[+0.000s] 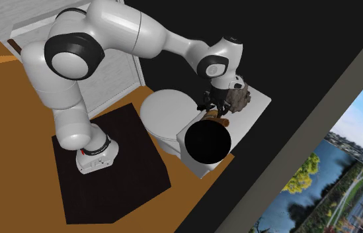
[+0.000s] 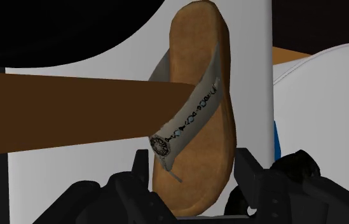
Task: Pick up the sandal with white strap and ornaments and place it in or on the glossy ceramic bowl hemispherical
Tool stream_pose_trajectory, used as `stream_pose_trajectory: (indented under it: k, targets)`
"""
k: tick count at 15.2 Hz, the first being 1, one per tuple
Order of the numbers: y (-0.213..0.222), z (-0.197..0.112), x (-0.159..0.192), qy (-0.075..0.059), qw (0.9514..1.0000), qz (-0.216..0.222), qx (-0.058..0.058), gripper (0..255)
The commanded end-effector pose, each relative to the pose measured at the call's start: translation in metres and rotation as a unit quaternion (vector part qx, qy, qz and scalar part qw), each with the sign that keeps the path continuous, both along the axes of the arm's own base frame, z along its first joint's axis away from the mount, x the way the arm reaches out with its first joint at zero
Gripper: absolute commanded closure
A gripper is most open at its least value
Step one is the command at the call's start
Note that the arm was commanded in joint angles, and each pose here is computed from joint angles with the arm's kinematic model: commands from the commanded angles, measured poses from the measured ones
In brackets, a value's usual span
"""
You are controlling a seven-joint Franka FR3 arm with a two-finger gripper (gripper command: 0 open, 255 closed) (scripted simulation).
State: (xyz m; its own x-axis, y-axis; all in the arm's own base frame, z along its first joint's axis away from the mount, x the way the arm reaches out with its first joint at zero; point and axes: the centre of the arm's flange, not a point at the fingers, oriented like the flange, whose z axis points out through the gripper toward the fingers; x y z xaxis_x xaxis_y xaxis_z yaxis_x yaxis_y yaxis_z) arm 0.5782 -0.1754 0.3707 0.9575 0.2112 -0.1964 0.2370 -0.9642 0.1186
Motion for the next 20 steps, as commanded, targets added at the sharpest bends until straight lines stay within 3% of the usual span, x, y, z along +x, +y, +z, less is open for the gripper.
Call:
stream_pose_trajectory:
  k: [1,3,20]
  targets:
    - [0.000,-0.002,-0.001,0.003,1.0000,-0.001,0.001,255]
    - [0.000,-0.004,-0.001,0.003,1.0000,-0.001,0.001,255]
    - [0.000,0.085,-0.001,0.003,1.0000,-0.001,0.001,255]
